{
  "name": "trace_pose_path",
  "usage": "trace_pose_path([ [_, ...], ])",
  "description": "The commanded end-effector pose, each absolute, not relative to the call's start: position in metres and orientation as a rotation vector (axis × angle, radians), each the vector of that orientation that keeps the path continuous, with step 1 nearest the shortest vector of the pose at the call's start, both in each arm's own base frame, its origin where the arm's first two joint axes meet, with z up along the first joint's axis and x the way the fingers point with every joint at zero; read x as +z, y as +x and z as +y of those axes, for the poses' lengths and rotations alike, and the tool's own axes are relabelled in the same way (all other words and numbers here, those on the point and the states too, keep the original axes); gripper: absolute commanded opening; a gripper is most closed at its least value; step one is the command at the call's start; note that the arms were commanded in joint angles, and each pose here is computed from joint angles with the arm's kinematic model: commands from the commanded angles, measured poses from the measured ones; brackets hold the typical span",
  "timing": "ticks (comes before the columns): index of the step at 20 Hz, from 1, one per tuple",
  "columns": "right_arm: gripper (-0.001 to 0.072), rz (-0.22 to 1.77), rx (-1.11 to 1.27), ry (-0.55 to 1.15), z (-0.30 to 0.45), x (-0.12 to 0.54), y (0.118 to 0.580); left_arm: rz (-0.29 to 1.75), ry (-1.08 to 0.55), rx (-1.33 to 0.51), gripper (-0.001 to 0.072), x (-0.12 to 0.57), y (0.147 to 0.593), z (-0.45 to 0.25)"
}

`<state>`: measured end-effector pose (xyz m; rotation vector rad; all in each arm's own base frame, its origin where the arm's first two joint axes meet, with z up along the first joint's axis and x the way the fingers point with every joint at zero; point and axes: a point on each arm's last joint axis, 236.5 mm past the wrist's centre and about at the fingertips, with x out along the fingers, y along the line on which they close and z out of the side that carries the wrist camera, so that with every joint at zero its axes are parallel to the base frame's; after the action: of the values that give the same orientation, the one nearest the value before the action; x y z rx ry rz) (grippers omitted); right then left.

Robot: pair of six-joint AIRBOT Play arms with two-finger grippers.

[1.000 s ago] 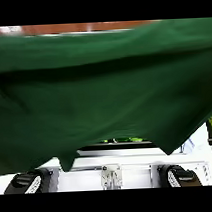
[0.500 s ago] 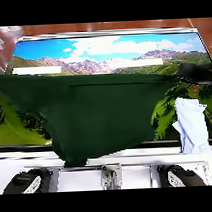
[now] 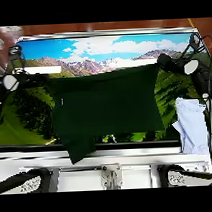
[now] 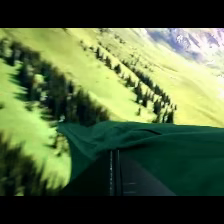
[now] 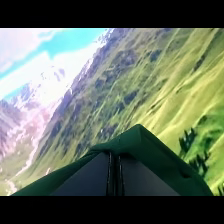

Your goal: Fold the shirts.

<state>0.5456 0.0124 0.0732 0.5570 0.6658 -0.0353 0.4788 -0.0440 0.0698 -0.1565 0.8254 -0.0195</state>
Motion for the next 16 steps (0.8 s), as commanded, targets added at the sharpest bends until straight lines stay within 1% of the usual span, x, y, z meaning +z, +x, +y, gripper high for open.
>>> trace_pose_path([
  [1,0.0071,0.719,-0.052,0.600,0.015,0.033,0.554,0.854,-0.334,-0.038,0.0034,0.023,0.504,-0.068],
  [4,0.0076,0.910,-0.042,0.612,0.029,-0.014,0.531,0.984,-0.402,-0.045,0.0035,-0.009,0.489,-0.080],
  [5,0.0181,0.927,-0.040,0.612,0.030,-0.016,0.528,1.025,-0.398,-0.045,0.0093,-0.014,0.481,-0.081],
  [6,0.0584,0.933,-0.029,0.630,0.034,-0.011,0.525,1.066,-0.400,-0.040,0.0254,-0.015,0.472,-0.077],
  [7,0.0685,0.938,-0.008,0.607,0.032,-0.001,0.520,1.112,-0.393,-0.040,0.0421,-0.011,0.463,-0.071],
  [8,0.0685,0.954,0.020,0.536,0.024,0.012,0.510,1.166,-0.371,-0.049,0.0544,-0.005,0.452,-0.061],
  [9,0.0685,0.983,0.030,0.454,0.010,0.023,0.497,1.228,-0.326,-0.074,0.0597,0.004,0.437,-0.048],
  [11,0.0681,1.113,-0.027,0.304,-0.038,0.035,0.448,1.331,-0.290,-0.094,0.0597,0.022,0.402,-0.017],
  [12,0.0679,1.227,-0.059,0.265,-0.062,0.035,0.410,1.399,-0.296,-0.093,0.0597,0.026,0.376,-0.001],
  [13,0.0608,1.324,-0.055,0.241,-0.078,0.033,0.378,1.452,-0.328,-0.086,0.0600,0.025,0.351,0.009],
  [14,0.0589,1.424,-0.028,0.248,-0.090,0.029,0.344,1.490,-0.370,-0.083,0.0671,0.019,0.328,0.016],
  [15,0.0594,1.505,-0.020,0.289,-0.098,0.022,0.315,1.517,-0.449,-0.070,0.0712,0.008,0.304,0.018],
  [16,0.0595,1.522,-0.037,0.394,-0.101,0.016,0.297,1.536,-0.521,-0.079,0.0711,-0.006,0.282,0.013],
])
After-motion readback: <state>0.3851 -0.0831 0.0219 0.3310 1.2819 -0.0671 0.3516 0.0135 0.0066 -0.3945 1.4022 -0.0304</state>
